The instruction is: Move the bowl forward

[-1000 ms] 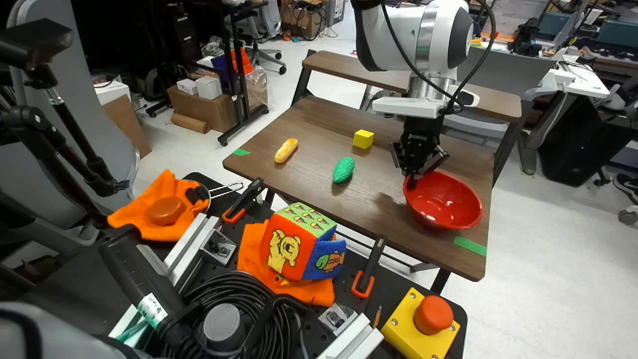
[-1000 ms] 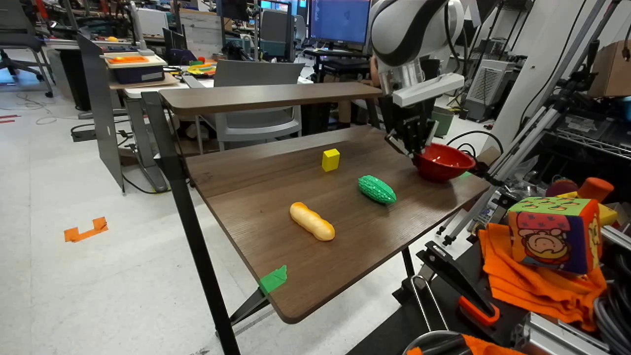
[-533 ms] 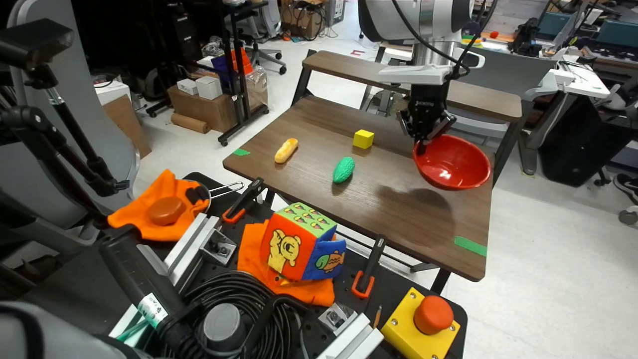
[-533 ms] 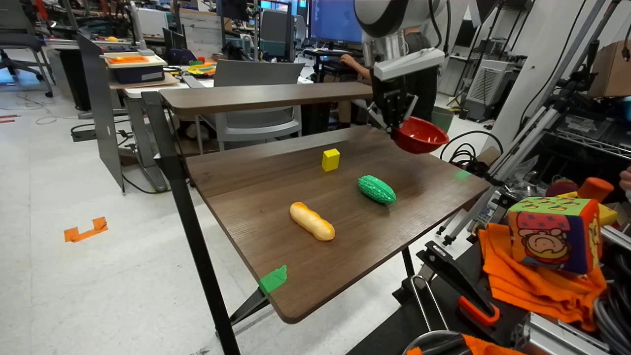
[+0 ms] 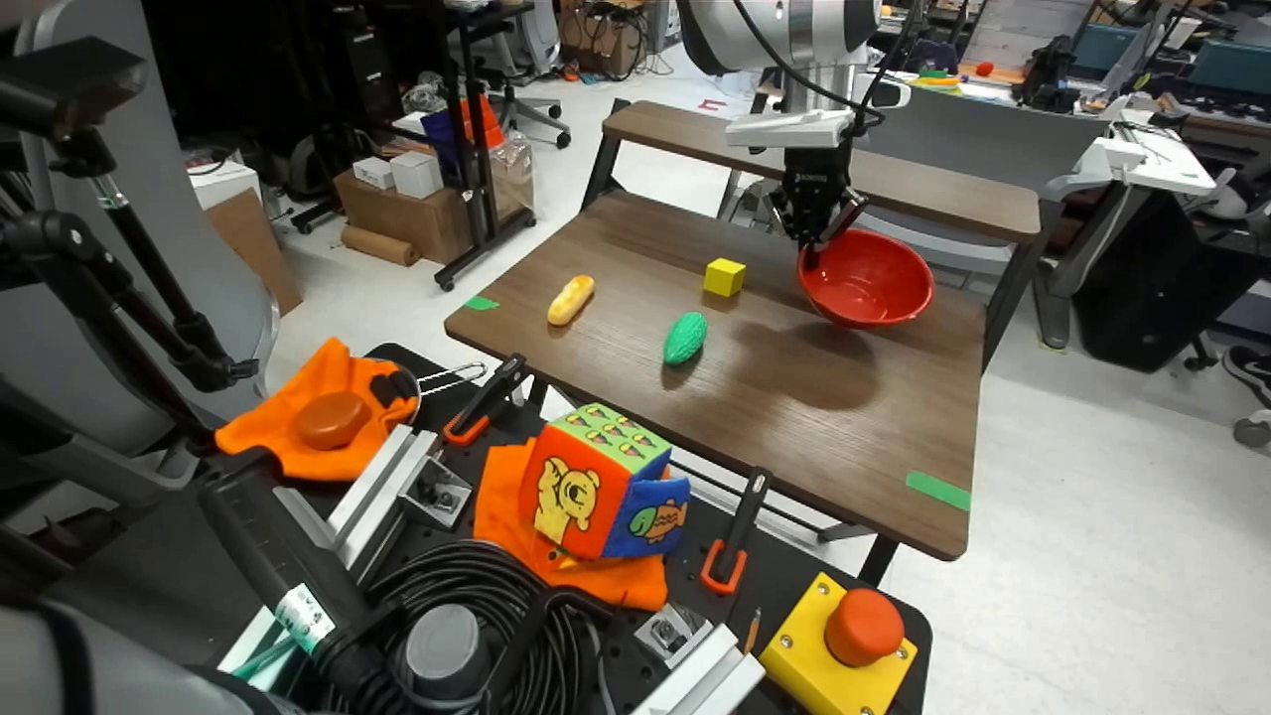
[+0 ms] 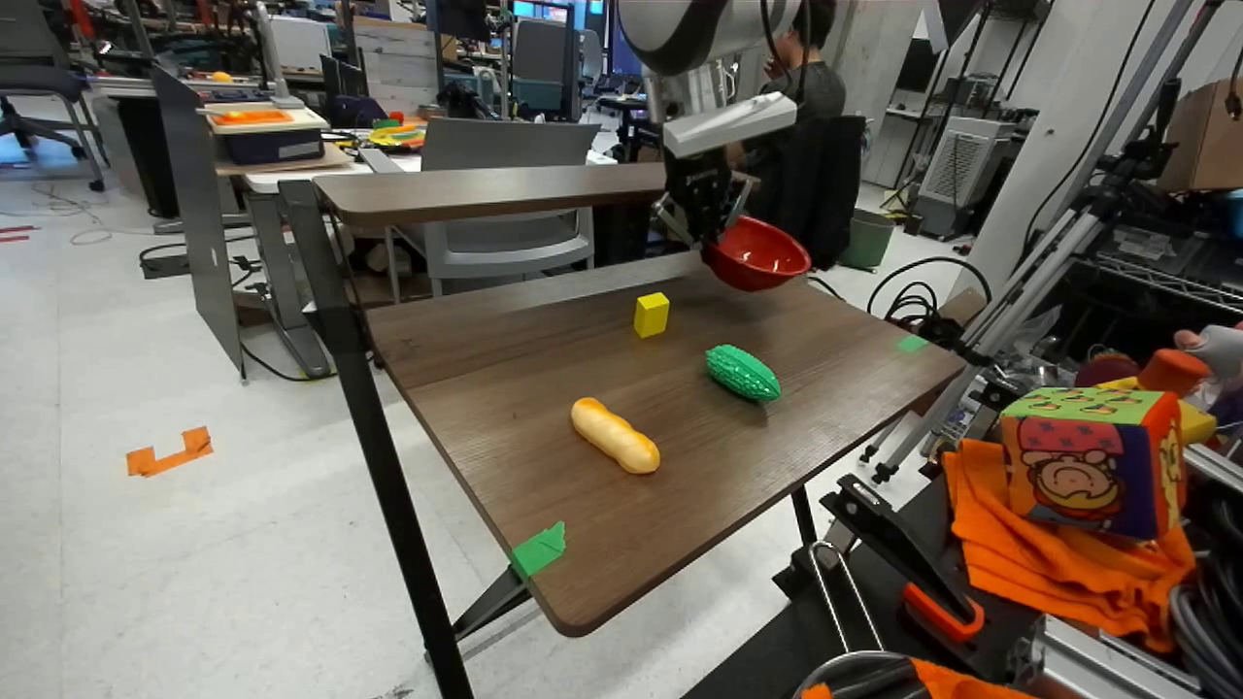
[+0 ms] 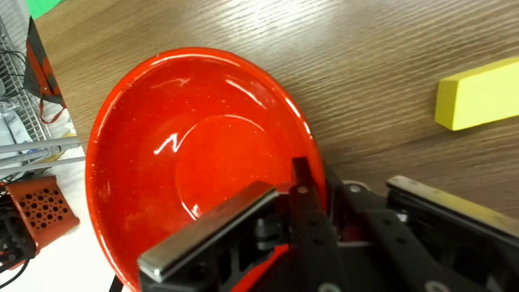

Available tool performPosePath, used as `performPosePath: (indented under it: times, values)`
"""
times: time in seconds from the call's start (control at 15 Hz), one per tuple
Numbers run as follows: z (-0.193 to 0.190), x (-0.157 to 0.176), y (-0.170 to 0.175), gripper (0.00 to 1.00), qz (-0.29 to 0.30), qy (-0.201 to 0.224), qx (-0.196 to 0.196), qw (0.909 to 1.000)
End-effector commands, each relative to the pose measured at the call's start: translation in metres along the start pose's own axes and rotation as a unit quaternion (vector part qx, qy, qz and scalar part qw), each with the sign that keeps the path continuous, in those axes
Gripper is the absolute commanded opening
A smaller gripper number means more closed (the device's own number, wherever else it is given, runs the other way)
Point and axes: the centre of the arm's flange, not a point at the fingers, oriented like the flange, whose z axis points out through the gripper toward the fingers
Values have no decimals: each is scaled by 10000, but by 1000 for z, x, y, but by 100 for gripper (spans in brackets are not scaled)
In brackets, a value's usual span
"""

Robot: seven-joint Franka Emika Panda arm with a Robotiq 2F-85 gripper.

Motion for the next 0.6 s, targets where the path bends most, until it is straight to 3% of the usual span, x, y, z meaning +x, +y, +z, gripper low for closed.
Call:
performPosePath:
  times: [0.0,0.53]
  values:
    - [2,34,-31,2,-187,-169,-63,9997]
    - [26,22,-46,2,-805,-418,-128,9958]
